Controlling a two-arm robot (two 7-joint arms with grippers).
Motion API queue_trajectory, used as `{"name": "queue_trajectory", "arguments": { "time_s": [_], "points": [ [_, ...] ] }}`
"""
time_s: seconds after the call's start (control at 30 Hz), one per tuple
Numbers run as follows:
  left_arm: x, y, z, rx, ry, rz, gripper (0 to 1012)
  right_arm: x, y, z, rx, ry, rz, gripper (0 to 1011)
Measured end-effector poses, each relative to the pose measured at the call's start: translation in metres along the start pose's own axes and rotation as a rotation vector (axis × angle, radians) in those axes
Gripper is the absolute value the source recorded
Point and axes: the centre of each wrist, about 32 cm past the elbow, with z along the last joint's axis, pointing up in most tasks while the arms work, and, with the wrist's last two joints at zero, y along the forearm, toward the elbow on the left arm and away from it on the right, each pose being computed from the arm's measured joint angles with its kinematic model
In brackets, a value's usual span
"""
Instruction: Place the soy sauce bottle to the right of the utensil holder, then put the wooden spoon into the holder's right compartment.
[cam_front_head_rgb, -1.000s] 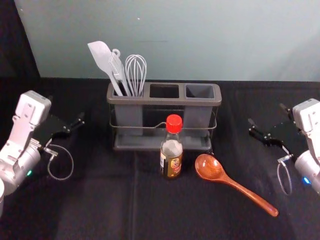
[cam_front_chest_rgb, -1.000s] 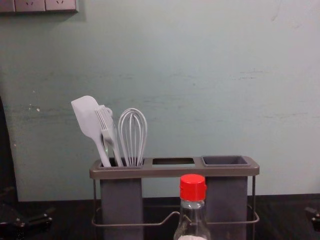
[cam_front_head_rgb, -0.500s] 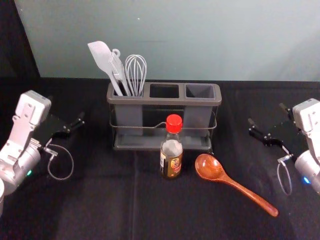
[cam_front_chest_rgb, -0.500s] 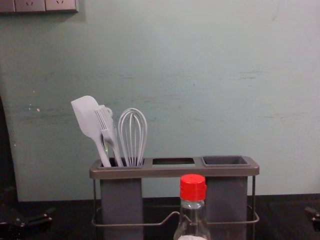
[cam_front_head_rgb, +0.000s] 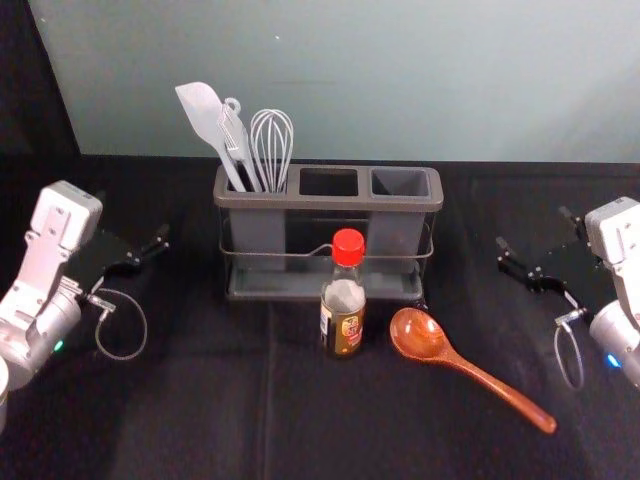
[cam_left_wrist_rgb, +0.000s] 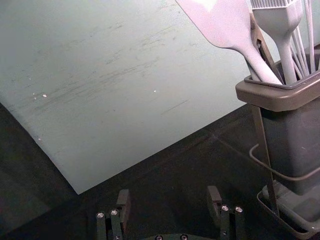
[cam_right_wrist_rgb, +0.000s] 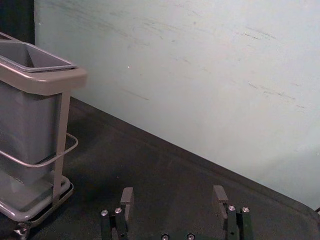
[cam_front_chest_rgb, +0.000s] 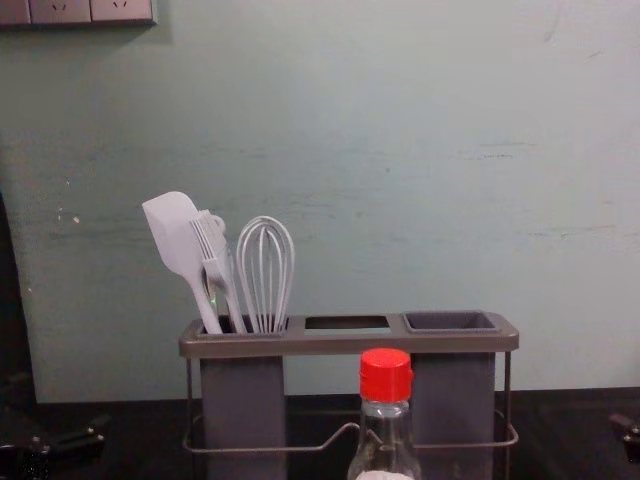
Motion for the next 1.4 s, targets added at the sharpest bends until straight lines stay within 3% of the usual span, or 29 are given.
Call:
{"name": "queue_trajectory", "arguments": {
  "time_s": [1.4],
  "points": [
    [0.0, 0.0, 0.0, 0.0, 0.0, 0.0, 1005, 0.0, 0.0, 0.0, 0.0, 0.0, 0.0, 1004]
  ]
}}
